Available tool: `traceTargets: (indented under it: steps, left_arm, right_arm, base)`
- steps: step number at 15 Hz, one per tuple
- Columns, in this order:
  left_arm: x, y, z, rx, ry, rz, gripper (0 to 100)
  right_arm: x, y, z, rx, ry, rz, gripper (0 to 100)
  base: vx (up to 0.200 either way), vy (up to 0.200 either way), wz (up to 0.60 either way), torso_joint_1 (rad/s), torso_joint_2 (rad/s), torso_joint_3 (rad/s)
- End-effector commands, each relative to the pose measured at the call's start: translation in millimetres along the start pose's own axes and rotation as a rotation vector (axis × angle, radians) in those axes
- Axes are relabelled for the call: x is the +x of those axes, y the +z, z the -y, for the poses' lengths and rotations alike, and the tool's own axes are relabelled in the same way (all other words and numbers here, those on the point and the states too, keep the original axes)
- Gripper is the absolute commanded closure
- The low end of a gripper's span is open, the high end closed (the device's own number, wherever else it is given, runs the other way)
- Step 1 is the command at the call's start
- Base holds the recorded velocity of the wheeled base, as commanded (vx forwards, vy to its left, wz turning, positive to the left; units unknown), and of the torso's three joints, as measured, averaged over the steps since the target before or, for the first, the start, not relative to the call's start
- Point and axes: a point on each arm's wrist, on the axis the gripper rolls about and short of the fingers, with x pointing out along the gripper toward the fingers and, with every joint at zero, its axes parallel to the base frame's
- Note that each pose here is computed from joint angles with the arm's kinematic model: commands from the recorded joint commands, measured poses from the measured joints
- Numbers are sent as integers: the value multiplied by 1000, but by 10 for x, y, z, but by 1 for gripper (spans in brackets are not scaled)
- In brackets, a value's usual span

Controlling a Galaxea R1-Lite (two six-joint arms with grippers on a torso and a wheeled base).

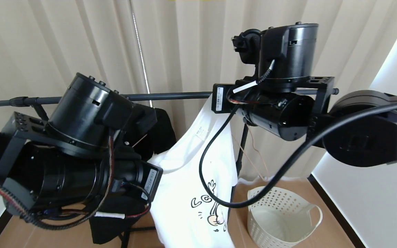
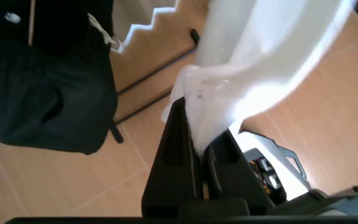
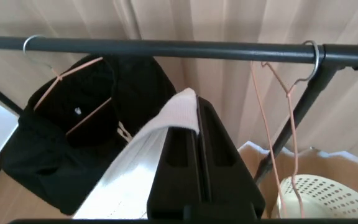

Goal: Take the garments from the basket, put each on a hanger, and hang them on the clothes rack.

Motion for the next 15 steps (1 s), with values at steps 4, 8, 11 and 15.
traceTargets:
  steps: [4,8,11,15]
  left_arm:
    - [92,-42,380,-88,-137,8,100]
    - [117,23,397,-127,-142,52,100]
    - [97,9,167,-175,-73,61,100]
    - [151,85,-124,-251,10,89,100]
  right_arm:
    - [289,-156,-121,21,-4,-16,100]
    - [258,-148,-105,27,-8,-18,100]
    - [103,-49,75,30,-81,2,100]
    - [-315,-54,314,-33,-97,-32,100]
  base:
    - [0,0,0,0,0,0]
    - [0,0,0,0,0,0]
    - [0,0,0,0,0,0]
    - [0,0,0,0,0,0]
